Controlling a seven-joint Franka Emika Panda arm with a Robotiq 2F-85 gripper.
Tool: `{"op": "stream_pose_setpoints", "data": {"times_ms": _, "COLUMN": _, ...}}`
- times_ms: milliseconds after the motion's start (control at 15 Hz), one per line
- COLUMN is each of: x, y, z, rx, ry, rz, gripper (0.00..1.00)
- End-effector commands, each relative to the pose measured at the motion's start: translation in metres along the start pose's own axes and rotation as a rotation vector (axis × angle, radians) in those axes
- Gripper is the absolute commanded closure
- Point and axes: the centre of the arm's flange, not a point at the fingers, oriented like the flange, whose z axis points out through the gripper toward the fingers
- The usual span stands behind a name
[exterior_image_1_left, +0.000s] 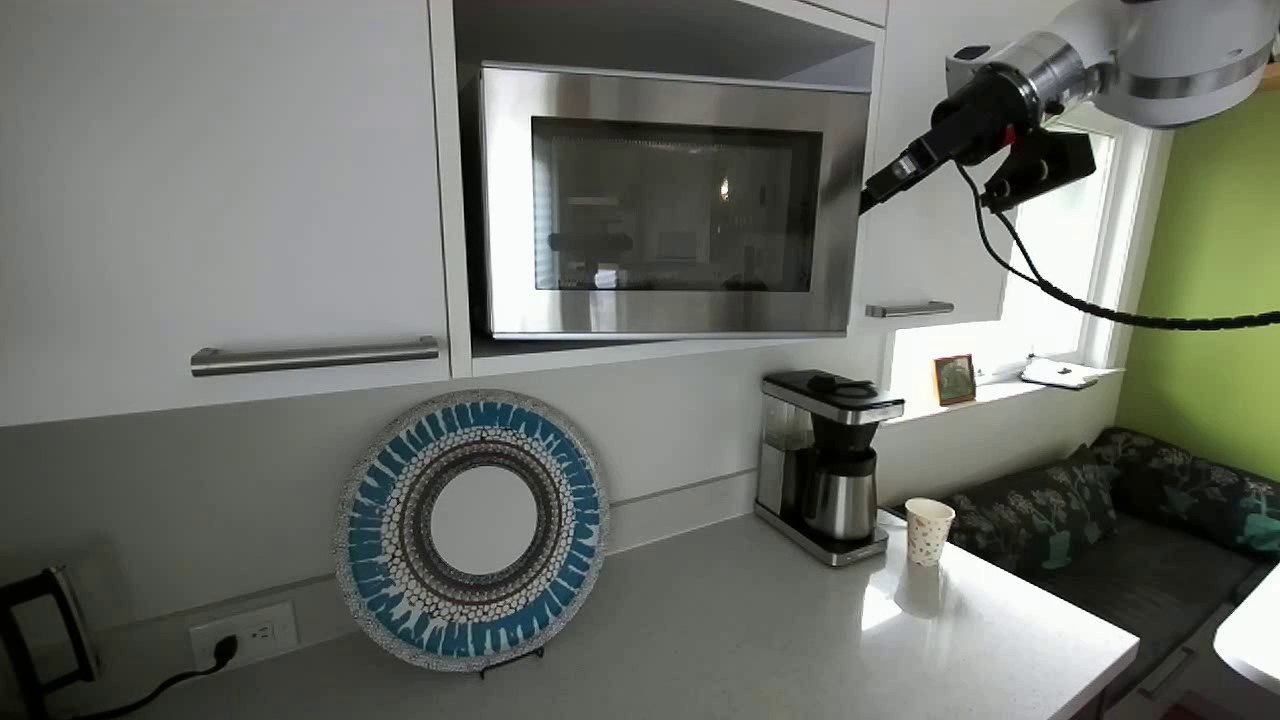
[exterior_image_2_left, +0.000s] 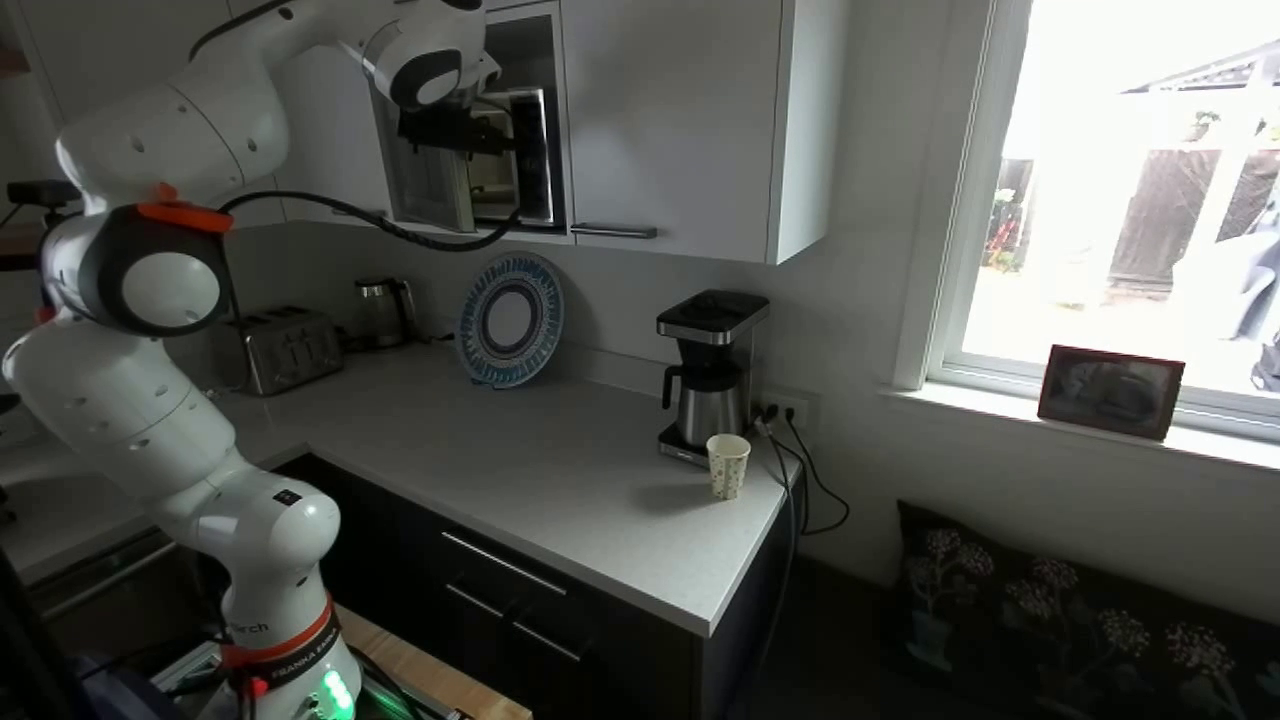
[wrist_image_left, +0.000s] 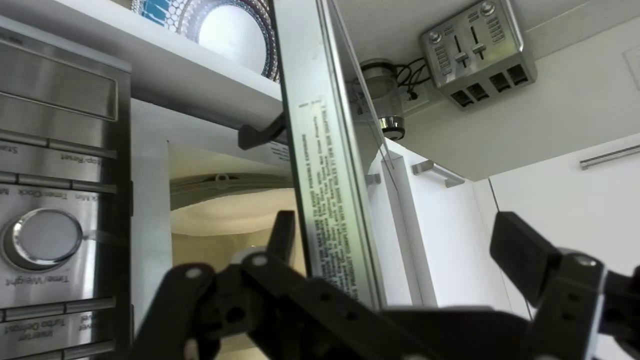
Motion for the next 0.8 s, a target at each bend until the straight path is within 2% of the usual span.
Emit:
{"op": "stream_pose_setpoints", "data": {"times_ms": 0, "x": 0.001, "y": -0.002, "z": 0.015, "rx": 0.047, "ry": 0.006, "rz": -0.033, "gripper": 0.0}}
{"op": "stream_pose_setpoints", "data": {"times_ms": 333, "x": 0.007, "y": -0.013, "z": 0.021, "rx": 0.118, "ry": 0.011, "rz": -0.037, "gripper": 0.0}}
{"op": "stream_pose_setpoints", "data": {"times_ms": 733, "x": 0.015, "y": -0.05, "z": 0.015, "rx": 0.192, "ry": -0.099, "rz": 0.06, "gripper": 0.0}}
